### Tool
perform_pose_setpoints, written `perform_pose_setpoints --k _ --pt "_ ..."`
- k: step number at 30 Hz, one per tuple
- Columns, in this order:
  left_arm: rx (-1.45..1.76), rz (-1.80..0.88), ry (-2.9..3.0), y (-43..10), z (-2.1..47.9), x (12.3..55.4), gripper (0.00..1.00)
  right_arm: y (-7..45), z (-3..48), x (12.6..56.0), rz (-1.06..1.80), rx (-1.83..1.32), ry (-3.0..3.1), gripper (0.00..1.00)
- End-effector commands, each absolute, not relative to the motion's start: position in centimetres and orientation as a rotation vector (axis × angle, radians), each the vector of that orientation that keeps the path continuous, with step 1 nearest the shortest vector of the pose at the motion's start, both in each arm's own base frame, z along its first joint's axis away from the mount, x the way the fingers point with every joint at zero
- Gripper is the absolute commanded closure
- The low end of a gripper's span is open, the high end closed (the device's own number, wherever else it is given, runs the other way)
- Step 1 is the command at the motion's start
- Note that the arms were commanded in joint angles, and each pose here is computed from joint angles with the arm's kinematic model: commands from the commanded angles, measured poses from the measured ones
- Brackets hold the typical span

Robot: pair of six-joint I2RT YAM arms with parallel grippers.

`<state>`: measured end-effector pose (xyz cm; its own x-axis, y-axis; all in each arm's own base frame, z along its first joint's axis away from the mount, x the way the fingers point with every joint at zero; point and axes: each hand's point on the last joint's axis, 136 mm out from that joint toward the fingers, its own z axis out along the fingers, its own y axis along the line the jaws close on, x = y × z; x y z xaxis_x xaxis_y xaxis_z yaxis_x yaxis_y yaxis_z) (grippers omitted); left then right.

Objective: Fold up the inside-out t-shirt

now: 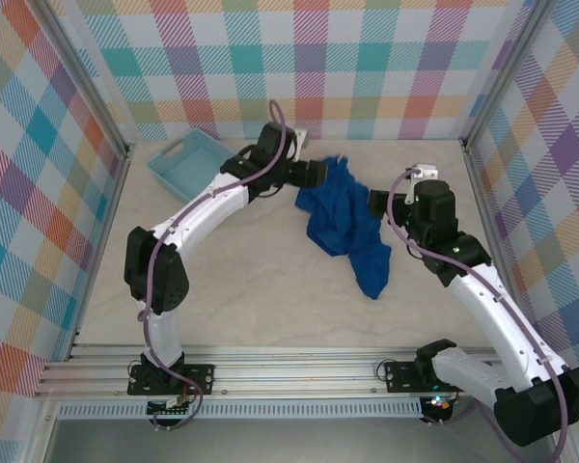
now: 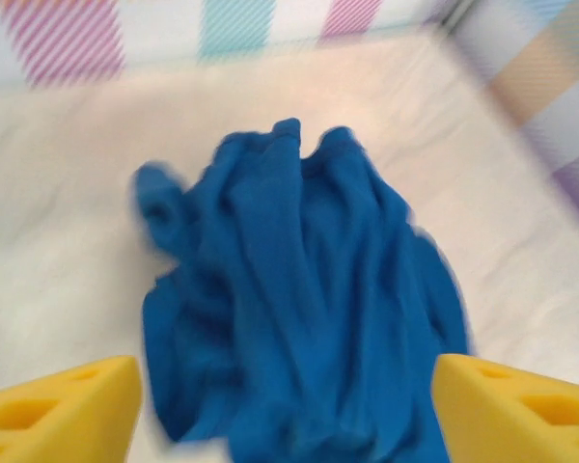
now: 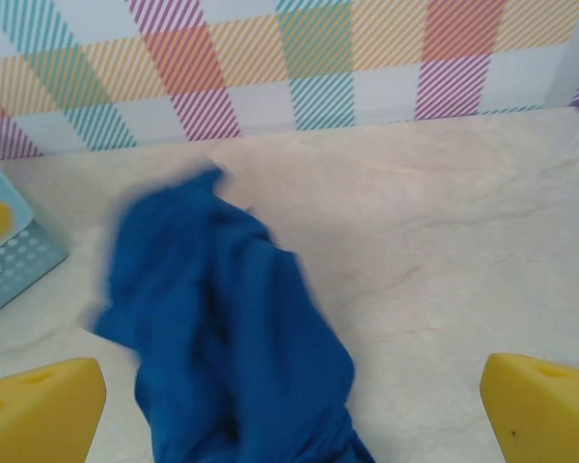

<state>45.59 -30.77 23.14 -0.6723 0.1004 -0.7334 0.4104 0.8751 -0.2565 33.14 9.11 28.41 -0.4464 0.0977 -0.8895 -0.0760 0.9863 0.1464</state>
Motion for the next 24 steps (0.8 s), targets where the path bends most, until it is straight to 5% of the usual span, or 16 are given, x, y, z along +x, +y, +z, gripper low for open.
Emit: perform_pose_setpoints --k 1,6,16,24 --pt "0.216 -0.504 2.286 -25.6 23.4 46.9 0.09 10.9 27.2 33.2 0.294 -0.036 2.046 0.00" --pt "0.227 -0.616 2.360 -28.3 20.2 50.2 0.05 12.8 25.7 34.3 0.381 -0.061 2.083 0.00" --pt "0.045 -0.254 2.326 -27.4 15.1 61.1 0.07 14.6 24.0 34.4 0.522 -0.052 2.107 0.00" --pt "-0.103 -0.120 2.394 -23.1 11.3 62.0 0.09 14.9 23.5 34.3 0.541 -0.049 2.112 0.00"
